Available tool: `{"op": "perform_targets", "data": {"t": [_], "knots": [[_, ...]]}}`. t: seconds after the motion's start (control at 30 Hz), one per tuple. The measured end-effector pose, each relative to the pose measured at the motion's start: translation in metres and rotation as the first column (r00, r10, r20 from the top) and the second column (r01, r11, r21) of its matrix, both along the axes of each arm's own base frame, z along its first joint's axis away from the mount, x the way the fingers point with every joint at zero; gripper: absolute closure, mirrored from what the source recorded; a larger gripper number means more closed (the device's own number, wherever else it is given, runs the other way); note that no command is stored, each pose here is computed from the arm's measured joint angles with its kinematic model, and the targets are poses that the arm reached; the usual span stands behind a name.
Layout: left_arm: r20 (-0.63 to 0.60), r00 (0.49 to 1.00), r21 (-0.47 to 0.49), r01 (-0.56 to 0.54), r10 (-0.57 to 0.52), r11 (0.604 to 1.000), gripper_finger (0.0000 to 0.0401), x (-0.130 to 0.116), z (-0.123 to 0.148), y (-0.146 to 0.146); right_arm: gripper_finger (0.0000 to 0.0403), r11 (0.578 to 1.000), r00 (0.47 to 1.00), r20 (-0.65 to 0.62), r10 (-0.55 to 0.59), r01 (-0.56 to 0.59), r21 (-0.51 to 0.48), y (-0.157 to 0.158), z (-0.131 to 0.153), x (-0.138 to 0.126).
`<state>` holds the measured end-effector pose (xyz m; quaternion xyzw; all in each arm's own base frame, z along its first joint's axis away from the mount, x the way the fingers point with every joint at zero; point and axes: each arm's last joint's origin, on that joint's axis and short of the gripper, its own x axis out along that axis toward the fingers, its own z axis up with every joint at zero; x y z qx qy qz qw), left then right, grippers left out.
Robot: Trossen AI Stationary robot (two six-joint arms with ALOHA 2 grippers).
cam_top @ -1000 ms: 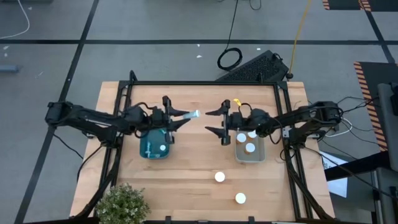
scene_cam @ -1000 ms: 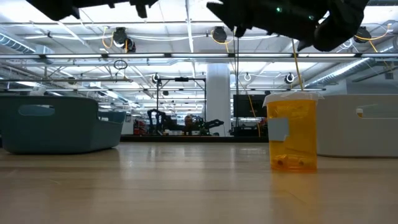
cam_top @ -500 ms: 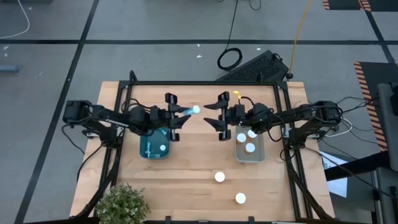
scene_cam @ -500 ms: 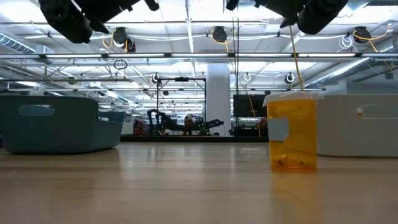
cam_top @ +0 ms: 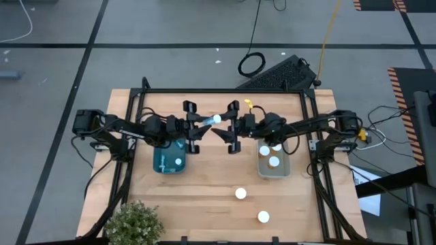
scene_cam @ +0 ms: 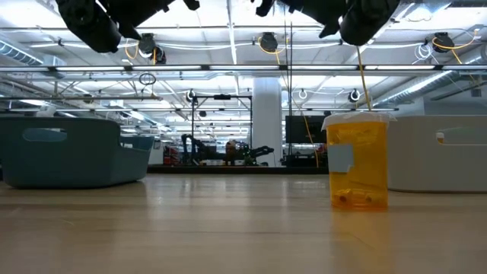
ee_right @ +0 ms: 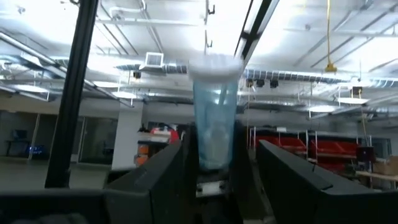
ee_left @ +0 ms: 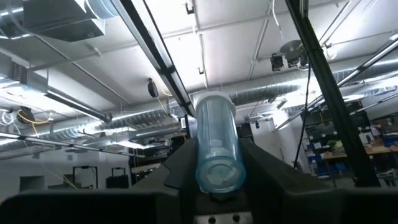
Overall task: Pick and place medicine bottles into bin by pill shape (circle, oval)
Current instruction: Adjust the blue pill bottle
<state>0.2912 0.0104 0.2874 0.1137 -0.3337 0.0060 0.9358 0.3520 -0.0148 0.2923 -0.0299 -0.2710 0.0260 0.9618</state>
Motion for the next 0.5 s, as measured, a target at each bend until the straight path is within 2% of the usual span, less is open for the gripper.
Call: {"op": "perform_targets", "data": {"t": [0.5], "knots": [[-0.023,1.000,0.001,0.006,-0.006,1.000,0.0293,0.0012,-0.0015,-0.0001,0.0207,0.998,1.000,0.000,0.024,-0.024,-0.057,0.0010,0.0010,-0.0004]]}}
